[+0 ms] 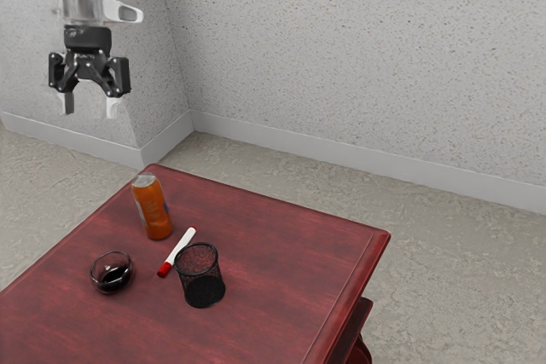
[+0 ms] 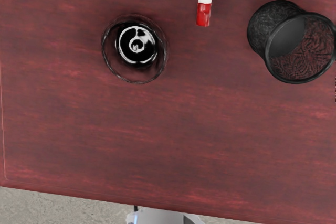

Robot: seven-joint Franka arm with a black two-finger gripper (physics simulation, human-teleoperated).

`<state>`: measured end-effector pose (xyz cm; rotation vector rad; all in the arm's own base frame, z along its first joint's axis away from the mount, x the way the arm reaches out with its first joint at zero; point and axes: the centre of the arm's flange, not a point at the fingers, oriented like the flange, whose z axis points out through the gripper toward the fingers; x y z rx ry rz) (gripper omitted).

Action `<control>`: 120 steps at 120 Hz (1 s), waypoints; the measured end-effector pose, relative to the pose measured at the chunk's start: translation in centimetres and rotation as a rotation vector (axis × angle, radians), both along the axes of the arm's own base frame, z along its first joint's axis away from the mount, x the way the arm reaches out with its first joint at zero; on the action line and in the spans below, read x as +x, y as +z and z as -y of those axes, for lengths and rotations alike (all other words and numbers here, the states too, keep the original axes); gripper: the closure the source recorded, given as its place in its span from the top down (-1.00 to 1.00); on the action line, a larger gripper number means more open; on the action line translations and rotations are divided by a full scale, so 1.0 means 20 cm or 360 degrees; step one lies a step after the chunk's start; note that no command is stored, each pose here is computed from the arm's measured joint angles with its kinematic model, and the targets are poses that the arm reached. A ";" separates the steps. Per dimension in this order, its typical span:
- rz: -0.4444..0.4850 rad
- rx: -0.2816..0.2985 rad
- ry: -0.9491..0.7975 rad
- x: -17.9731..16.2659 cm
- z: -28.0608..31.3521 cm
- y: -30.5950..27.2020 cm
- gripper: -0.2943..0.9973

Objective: Put the marker into the pen holder.

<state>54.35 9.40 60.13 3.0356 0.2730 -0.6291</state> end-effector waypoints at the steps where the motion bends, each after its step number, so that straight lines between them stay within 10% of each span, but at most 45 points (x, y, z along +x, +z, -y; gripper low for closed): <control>1: 0.0027 0.0005 -0.0002 0.01 0.00 0.00 0.52; 31: 0.0532 0.0082 -0.0089 0.27 -0.01 0.07 0.52; 65: 0.0403 0.0039 -0.0222 0.62 0.23 -0.61 0.51; 100: 0.0259 -0.0027 -0.0304 -0.08 0.31 -1.05 0.51; 120: 0.0338 0.0037 -0.0371 -0.14 0.36 -1.16 0.52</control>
